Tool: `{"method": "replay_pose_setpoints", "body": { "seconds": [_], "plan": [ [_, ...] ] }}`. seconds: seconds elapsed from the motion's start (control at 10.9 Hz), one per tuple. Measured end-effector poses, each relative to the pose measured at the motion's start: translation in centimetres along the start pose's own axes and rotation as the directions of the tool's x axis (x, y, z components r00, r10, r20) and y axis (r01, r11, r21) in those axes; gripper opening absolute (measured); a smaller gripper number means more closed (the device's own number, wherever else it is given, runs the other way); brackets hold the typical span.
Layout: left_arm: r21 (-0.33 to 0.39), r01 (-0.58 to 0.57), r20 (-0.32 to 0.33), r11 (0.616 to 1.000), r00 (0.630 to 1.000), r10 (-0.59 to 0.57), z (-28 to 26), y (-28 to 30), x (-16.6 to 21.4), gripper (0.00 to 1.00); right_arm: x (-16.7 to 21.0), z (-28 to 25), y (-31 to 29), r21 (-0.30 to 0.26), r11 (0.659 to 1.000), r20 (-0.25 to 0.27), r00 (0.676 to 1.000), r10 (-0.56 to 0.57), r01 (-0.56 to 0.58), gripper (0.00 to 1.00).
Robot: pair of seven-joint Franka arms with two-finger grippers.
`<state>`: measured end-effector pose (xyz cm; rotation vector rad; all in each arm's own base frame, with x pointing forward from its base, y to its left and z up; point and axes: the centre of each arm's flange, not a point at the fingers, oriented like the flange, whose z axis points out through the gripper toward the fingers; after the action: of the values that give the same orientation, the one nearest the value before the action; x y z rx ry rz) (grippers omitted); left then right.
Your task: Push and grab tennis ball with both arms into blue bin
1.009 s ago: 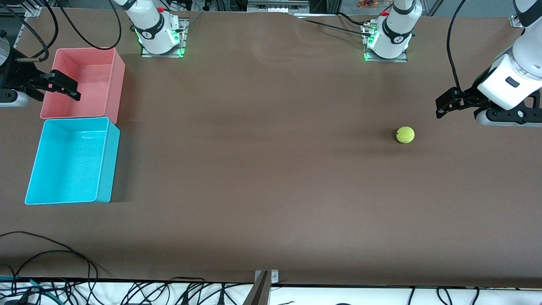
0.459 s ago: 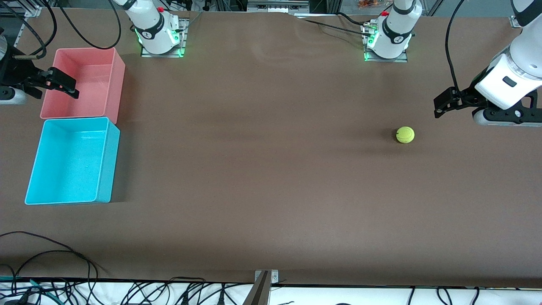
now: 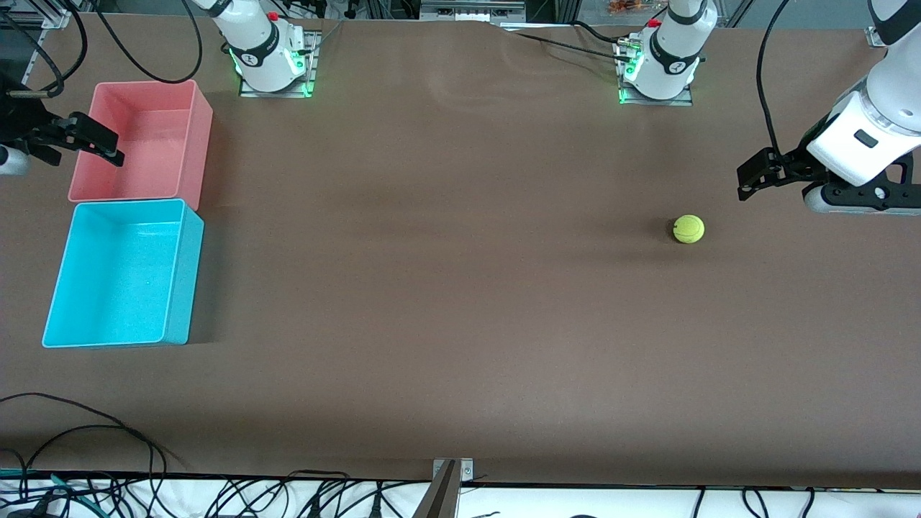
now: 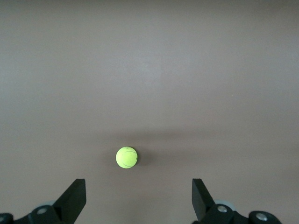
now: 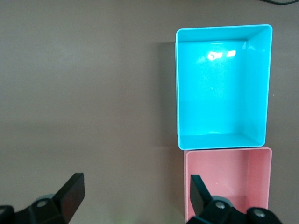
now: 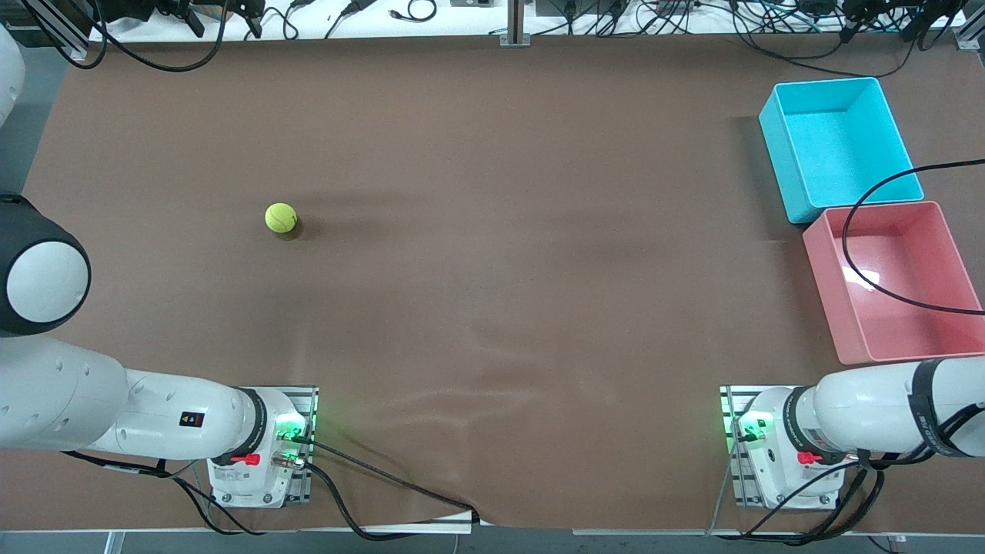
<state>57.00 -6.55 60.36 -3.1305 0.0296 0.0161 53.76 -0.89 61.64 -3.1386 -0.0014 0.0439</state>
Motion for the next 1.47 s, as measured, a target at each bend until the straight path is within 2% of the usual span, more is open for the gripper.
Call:
{"method": "replay_pose_setpoints", "body": {
  "seconds": [0.18,1.47],
  "plan": [
    [0.0,0.0,0.0,1.0,1.0,0.0,0.0,0.0,0.0,1.0,-0.5,-1.1,0.6,0.001,1.0,0.017,1.0,0.011,-0.011,1.0],
    [0.0,0.0,0.002,1.0,1.0,0.0,0.1,0.0,0.0,1.0,-0.3,-0.7,1.5,0.008,1.0,0.028,0.999,0.028,-0.028,1.0]
  ]
}}
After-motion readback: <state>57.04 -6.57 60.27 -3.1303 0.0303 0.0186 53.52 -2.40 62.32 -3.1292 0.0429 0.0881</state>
